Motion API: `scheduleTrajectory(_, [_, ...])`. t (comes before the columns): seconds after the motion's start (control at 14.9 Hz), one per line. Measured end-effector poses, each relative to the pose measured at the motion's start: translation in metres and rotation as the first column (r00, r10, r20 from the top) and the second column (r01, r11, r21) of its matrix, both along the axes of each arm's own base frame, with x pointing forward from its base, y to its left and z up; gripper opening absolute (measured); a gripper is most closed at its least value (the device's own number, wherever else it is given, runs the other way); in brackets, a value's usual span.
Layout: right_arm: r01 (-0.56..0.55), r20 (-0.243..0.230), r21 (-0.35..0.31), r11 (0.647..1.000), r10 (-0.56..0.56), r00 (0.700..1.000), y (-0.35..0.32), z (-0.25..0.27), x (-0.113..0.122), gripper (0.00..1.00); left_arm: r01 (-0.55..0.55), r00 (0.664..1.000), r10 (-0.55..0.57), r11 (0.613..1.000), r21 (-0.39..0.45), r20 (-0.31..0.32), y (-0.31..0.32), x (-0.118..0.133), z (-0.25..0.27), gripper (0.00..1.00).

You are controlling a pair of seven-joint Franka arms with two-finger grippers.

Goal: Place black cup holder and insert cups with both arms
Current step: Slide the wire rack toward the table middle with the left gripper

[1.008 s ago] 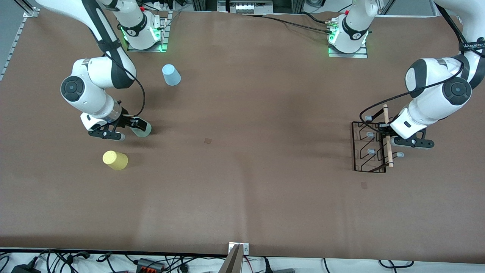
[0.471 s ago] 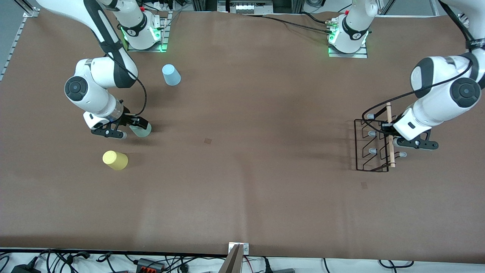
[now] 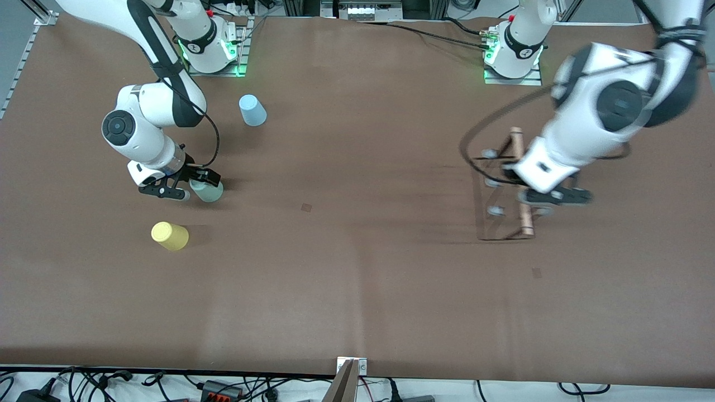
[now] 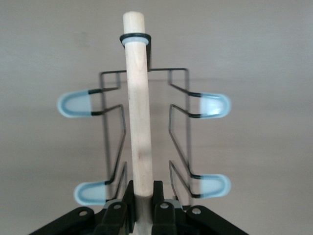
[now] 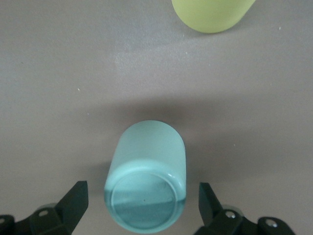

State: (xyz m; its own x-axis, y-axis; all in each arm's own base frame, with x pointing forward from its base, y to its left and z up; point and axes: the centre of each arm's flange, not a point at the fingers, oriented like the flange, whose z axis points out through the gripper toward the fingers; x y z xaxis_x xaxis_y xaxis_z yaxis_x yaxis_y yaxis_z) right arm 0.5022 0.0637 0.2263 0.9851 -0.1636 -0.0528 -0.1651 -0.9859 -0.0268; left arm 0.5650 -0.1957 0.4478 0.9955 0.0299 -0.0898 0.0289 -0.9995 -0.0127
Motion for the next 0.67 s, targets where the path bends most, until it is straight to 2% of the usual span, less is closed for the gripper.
scheduleTrajectory(0.2, [0.000,-0.008,-0.001,1.000,0.000,1.000,-0.001,-0.004,-0.005,1.00,-0.051,0.999,0.051,0.998,-0.039,0.015,-0.084,-0.019,-0.004,0.16])
scheduleTrajectory(0.47, [0.001,-0.004,-0.001,1.000,-0.001,1.000,-0.001,-0.005,-0.006,1.00,-0.053,0.997,0.060,0.992,-0.119,0.052,-0.157,-0.031,-0.032,0.16])
scheduleTrajectory(0.67, [0.001,0.013,0.000,1.000,-0.001,1.000,-0.001,-0.004,-0.004,1.00,-0.029,0.996,0.037,0.994,-0.103,0.081,-0.196,-0.044,-0.063,0.16])
